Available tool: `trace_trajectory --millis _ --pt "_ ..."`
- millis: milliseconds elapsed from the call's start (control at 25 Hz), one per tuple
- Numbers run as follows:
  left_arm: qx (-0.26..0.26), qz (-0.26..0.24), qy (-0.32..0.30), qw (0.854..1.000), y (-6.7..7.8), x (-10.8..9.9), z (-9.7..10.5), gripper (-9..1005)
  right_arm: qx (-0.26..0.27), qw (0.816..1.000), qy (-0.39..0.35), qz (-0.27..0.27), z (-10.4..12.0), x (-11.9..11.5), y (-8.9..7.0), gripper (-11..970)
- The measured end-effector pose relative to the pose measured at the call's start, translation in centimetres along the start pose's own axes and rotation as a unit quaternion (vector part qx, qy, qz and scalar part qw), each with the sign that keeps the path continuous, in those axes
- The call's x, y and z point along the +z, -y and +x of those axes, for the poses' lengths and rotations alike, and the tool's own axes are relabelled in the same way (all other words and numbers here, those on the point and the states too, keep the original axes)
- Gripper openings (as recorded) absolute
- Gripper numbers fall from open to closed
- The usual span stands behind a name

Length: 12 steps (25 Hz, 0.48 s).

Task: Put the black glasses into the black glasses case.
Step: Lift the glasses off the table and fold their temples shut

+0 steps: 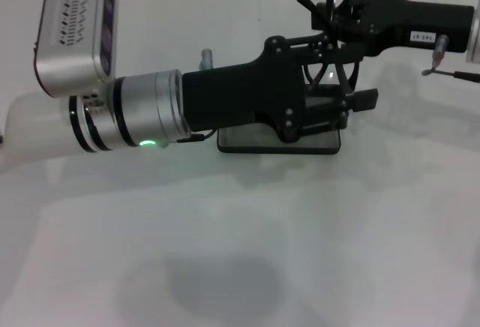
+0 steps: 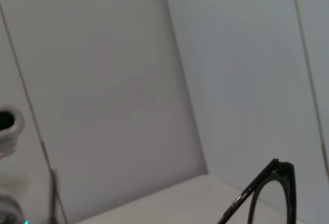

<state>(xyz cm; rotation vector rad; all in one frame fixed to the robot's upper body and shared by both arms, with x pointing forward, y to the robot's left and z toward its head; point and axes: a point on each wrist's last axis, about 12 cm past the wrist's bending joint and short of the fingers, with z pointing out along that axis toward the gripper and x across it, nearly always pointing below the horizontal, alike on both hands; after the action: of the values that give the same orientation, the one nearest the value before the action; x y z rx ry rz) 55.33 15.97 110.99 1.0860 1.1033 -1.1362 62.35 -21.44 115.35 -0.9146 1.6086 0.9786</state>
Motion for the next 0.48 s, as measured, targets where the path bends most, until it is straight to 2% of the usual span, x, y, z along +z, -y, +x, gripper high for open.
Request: trace_trajectory --millis 280,480 --pt "0.005 -0.005 -0.005 1.000 -0.3 -0.1 -0.1 564 -0.017 0.997 -0.047 -0.052 0.5 0.7 -1.1 110" --pt "0.011 -0.012 -0.013 1.000 -0.7 -0.1 -0.1 564 -0.035 0.994 -0.074 -0.066 0.7 1.0 -1.4 109"
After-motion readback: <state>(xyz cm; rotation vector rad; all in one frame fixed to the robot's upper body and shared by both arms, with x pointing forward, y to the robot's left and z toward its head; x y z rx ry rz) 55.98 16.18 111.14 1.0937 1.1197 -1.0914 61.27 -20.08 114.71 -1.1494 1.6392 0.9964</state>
